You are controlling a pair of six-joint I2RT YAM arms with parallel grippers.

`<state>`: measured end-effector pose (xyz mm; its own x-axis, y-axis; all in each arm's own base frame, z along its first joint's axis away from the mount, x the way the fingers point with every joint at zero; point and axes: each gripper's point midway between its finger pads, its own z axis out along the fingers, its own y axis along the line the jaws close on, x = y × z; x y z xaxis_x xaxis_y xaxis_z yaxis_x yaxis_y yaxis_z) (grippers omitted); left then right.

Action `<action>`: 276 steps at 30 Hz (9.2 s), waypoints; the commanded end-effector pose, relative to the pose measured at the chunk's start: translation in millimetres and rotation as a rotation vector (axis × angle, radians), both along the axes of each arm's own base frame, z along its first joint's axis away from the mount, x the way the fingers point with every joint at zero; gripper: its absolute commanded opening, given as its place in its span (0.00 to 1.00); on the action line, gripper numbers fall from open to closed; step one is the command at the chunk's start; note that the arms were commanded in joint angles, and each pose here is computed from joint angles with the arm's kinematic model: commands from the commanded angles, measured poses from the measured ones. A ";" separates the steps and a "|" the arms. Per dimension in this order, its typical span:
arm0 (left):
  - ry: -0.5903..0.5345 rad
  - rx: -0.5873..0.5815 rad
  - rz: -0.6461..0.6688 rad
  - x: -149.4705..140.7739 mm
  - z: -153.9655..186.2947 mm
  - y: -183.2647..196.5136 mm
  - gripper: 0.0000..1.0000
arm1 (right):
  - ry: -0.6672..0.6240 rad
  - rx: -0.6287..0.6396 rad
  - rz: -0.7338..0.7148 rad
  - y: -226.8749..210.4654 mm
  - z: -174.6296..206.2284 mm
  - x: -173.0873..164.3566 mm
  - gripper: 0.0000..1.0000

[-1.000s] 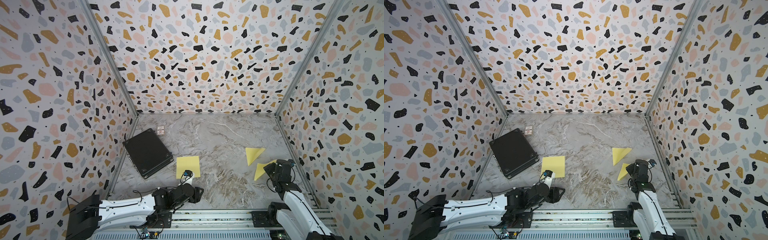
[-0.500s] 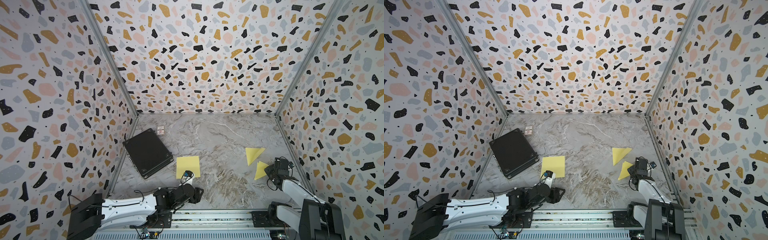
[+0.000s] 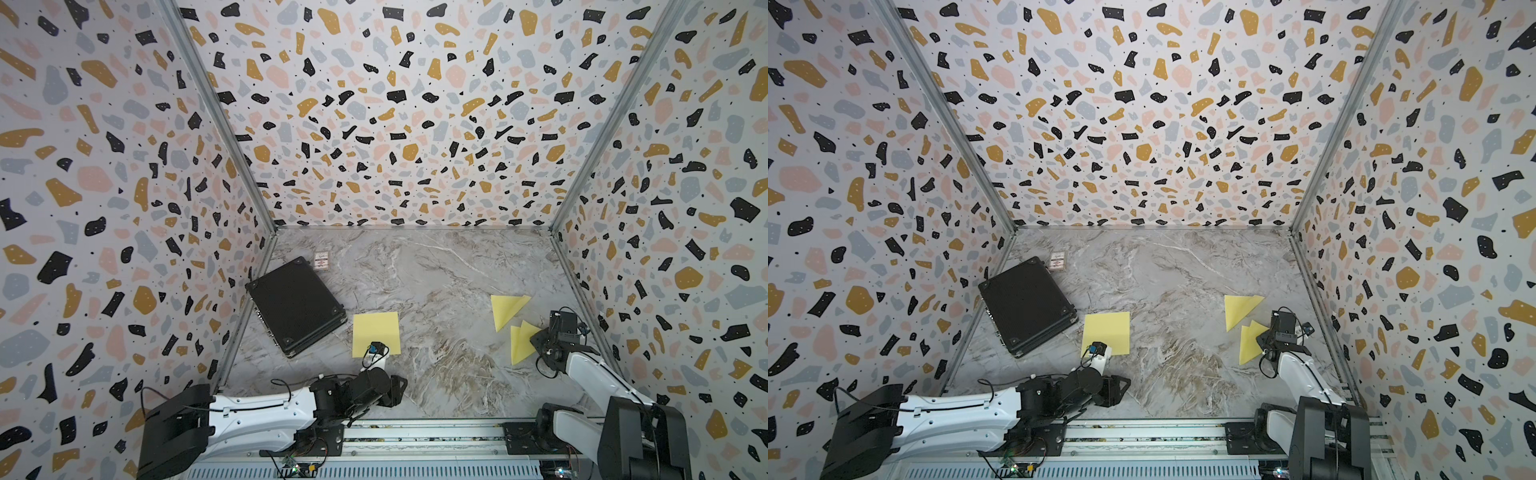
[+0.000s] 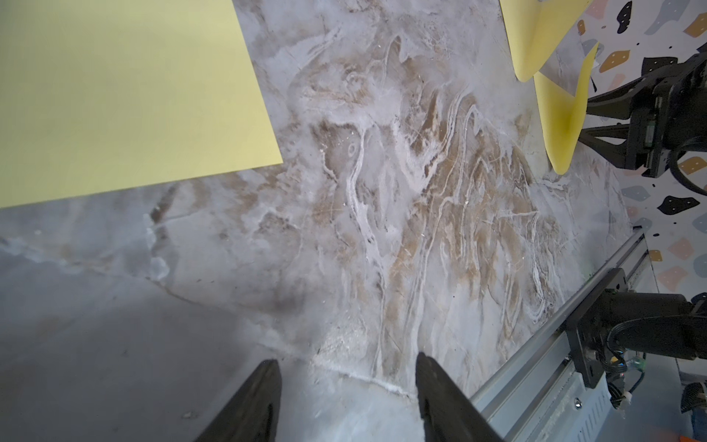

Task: Fold the square paper diagonally
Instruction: Place the paper at the center of the board, then fold the paper at the center of the board.

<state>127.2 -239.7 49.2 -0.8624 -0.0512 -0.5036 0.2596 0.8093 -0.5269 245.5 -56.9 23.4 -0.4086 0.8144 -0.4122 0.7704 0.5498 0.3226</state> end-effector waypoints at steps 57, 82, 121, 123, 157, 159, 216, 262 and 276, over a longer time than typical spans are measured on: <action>0.017 0.076 -0.035 5.6 -9.2 -23.1 0.56 | 0.023 0.185 0.403 94.8 26.7 -12.6 0.20; 0.037 0.055 -0.101 3.3 -9.1 -48.2 0.49 | 0.107 0.111 0.405 85.2 0.4 33.3 0.12; -0.015 -0.143 -0.341 88.7 55.4 -264.6 0.09 | -0.072 0.250 0.487 112.8 42.1 14.5 0.24; -0.024 -0.139 -0.345 91.1 55.0 -265.6 0.09 | -0.088 0.209 0.479 104.9 47.1 15.9 0.27; -0.103 -0.122 -0.438 120.9 32.6 -313.3 0.08 | 0.044 0.219 0.510 87.9 -3.7 47.4 0.16; -0.103 -0.113 -0.426 124.6 29.6 -313.8 0.09 | 0.051 0.206 0.512 86.2 -3.5 44.6 0.16; 0.037 -0.224 -0.439 135.2 22.2 -321.1 0.03 | 0.074 0.217 0.572 92.2 -16.0 33.8 0.15; 0.120 0.084 -0.236 131.7 -91.6 -255.1 0.00 | 0.056 0.242 0.250 29.8 -20.8 18.1 0.17; 0.095 0.096 -0.264 126.7 -88.4 -258.4 0.00 | -0.029 0.306 0.229 20.9 9.5 31.1 0.15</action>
<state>274.2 -539.0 23.6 -0.8476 0.1141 -0.5182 0.4586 0.6487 -0.6073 280.0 -41.4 21.6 -0.5706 0.7973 -0.1971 0.6405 0.5822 0.5008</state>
